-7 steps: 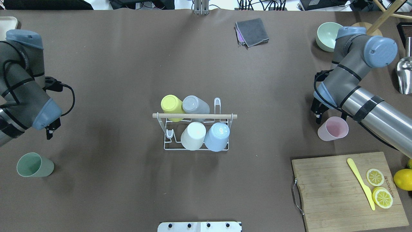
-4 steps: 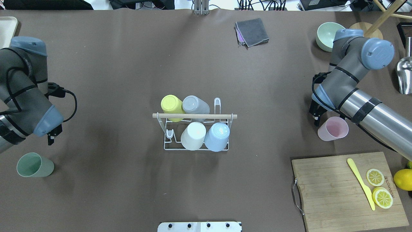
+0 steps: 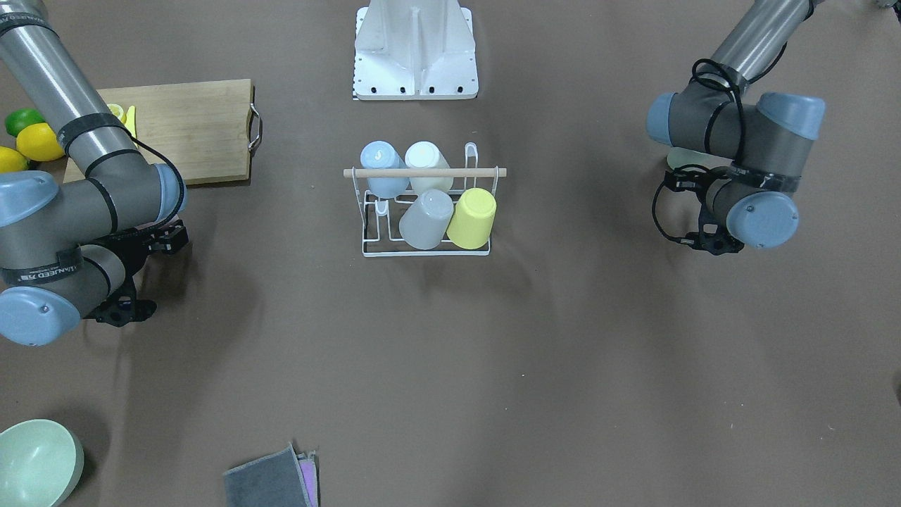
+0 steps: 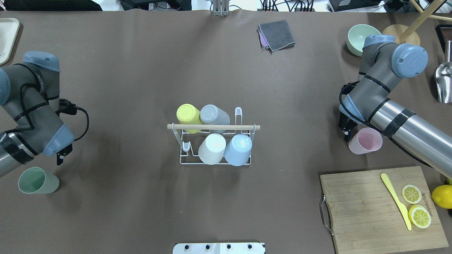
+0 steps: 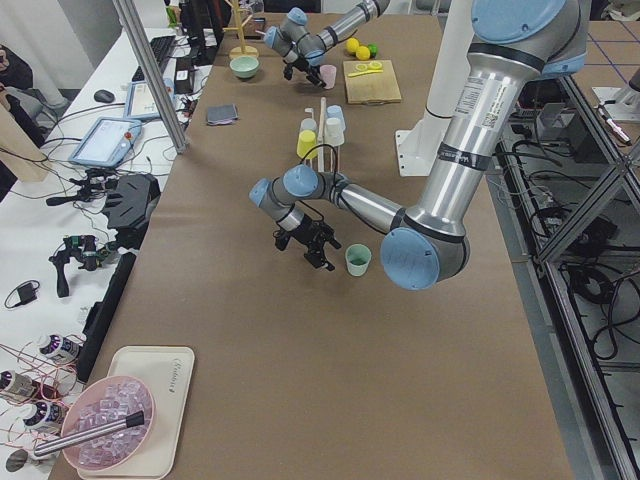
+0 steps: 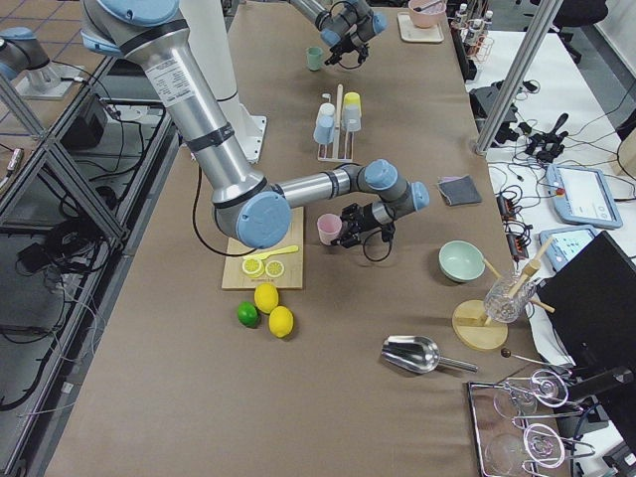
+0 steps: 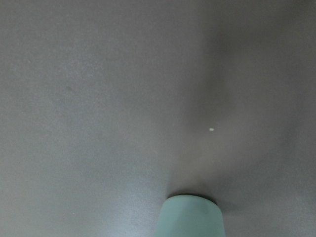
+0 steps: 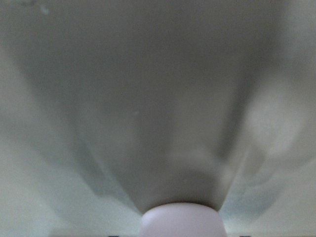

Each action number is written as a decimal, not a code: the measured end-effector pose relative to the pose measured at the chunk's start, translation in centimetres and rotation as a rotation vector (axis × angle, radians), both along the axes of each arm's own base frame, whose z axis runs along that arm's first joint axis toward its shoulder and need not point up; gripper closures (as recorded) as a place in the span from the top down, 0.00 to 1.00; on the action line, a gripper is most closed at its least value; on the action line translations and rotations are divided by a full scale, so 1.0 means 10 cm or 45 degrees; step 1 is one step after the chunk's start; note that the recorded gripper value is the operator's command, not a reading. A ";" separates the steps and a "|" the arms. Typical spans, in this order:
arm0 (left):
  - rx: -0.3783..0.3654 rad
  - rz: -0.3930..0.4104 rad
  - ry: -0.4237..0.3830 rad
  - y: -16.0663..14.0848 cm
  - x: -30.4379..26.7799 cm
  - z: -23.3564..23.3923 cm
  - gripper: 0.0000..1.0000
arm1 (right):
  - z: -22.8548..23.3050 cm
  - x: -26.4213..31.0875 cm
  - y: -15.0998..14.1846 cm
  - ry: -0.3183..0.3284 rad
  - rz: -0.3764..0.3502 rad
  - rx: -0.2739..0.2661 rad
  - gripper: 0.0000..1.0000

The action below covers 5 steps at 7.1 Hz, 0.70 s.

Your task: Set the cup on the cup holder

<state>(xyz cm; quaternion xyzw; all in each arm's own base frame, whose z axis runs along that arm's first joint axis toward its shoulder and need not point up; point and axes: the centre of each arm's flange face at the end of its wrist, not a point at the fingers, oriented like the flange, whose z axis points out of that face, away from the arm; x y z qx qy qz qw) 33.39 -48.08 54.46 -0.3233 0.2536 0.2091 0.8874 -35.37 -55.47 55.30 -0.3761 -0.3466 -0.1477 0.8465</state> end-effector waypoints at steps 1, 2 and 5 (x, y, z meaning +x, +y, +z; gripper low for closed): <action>-0.004 0.011 -0.003 0.03 0.05 0.03 0.98 | 0.00 0.00 0.01 0.005 0.000 -0.007 0.38; -0.009 0.020 -0.007 0.06 0.07 0.07 0.98 | 0.01 0.00 0.01 0.007 -0.001 -0.009 0.37; -0.019 0.028 -0.015 0.12 0.08 0.14 0.98 | 0.01 0.10 -0.04 -0.010 0.013 0.000 0.37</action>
